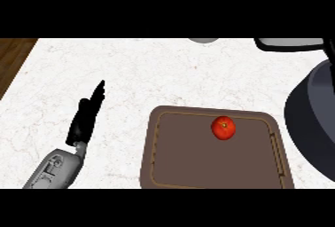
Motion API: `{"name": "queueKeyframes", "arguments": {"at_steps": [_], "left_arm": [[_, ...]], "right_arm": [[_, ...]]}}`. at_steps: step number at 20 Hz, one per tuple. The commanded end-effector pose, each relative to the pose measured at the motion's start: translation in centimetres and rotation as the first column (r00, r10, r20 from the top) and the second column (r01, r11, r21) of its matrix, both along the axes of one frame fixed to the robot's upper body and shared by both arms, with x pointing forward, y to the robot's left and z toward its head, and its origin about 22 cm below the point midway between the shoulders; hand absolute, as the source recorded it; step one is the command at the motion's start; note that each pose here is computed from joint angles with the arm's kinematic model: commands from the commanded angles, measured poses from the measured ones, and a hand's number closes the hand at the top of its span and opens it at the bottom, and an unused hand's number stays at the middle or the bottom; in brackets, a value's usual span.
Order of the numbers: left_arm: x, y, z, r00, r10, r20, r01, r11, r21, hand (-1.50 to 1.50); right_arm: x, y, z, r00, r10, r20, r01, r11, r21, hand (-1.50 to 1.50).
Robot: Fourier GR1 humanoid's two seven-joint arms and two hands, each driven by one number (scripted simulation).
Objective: Pick the tomato from the tray and place it in the pot
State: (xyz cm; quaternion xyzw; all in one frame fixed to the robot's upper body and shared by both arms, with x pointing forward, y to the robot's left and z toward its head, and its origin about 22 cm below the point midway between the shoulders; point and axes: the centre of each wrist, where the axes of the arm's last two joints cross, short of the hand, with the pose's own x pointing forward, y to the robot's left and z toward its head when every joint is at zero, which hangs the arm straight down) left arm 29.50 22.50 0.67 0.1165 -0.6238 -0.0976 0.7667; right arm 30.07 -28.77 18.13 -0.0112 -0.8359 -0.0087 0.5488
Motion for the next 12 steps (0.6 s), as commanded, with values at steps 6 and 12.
{"name": "queueKeyframes", "arguments": {"at_steps": [6, 12], "left_arm": [[-2.4, 8.0, 1.1, 0.983, 0.14, 0.119, -0.158, 0.975, 0.157, 0.0], [-5.5, 9.7, -0.4, 0.986, 0.161, 0.054, -0.166, 0.98, 0.108, 0.0]], "right_arm": [[-4.1, -5.4, -12.2, 0.754, -0.195, -0.628, 0.087, 0.976, -0.199, 1.5], [-8.2, -4.6, -13.0, 0.933, -0.358, -0.037, 0.243, 0.702, -0.67, -1.5]]}}
